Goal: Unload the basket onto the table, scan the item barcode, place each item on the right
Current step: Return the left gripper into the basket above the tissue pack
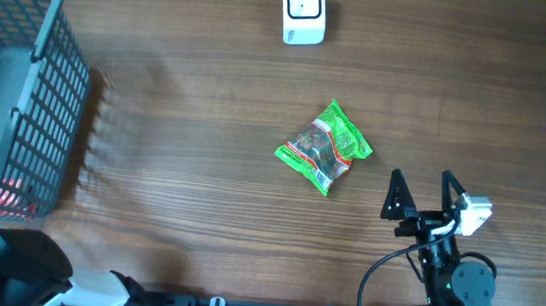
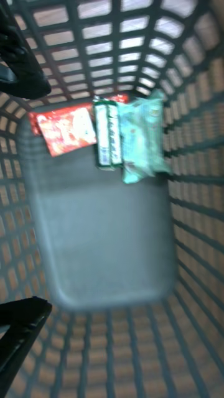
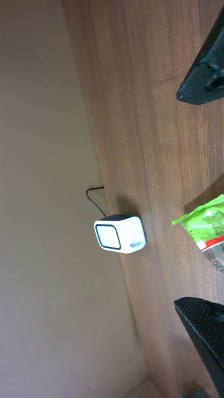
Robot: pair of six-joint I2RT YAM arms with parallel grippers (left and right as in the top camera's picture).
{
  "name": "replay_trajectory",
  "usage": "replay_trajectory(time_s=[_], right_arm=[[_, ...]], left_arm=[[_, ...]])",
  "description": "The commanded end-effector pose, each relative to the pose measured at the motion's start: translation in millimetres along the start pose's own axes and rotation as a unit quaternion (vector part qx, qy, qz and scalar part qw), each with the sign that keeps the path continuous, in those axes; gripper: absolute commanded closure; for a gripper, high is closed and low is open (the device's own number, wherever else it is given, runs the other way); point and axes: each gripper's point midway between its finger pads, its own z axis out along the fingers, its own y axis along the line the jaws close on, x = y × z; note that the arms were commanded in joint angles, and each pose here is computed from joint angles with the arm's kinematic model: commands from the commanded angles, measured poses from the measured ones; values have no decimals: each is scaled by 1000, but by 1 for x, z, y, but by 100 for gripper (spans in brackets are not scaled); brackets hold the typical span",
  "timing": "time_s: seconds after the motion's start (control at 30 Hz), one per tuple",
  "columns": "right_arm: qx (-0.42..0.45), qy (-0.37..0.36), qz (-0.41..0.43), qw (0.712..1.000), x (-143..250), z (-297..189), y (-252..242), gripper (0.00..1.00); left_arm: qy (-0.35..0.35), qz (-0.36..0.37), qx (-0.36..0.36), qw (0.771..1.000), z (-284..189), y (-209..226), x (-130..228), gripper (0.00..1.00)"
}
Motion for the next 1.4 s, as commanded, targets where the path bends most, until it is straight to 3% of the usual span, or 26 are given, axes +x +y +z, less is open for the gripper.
replay_trajectory(time_s=[0.0,0.17,0.57,1.37], right_arm=[[4,-5,0,1000,-2,0,-2,0],[4,-5,0,1000,-2,0,-2,0],[4,-5,0,1000,-2,0,-2,0],[4,-5,0,1000,-2,0,-2,0]], left_arm=[[46,0,-39,998,44,18,32,0],[84,-9,-66,994,90,35,69,0],[89,-41,-108,989,139,76,99,0],[78,-45,-92,992,182,86,134,3]])
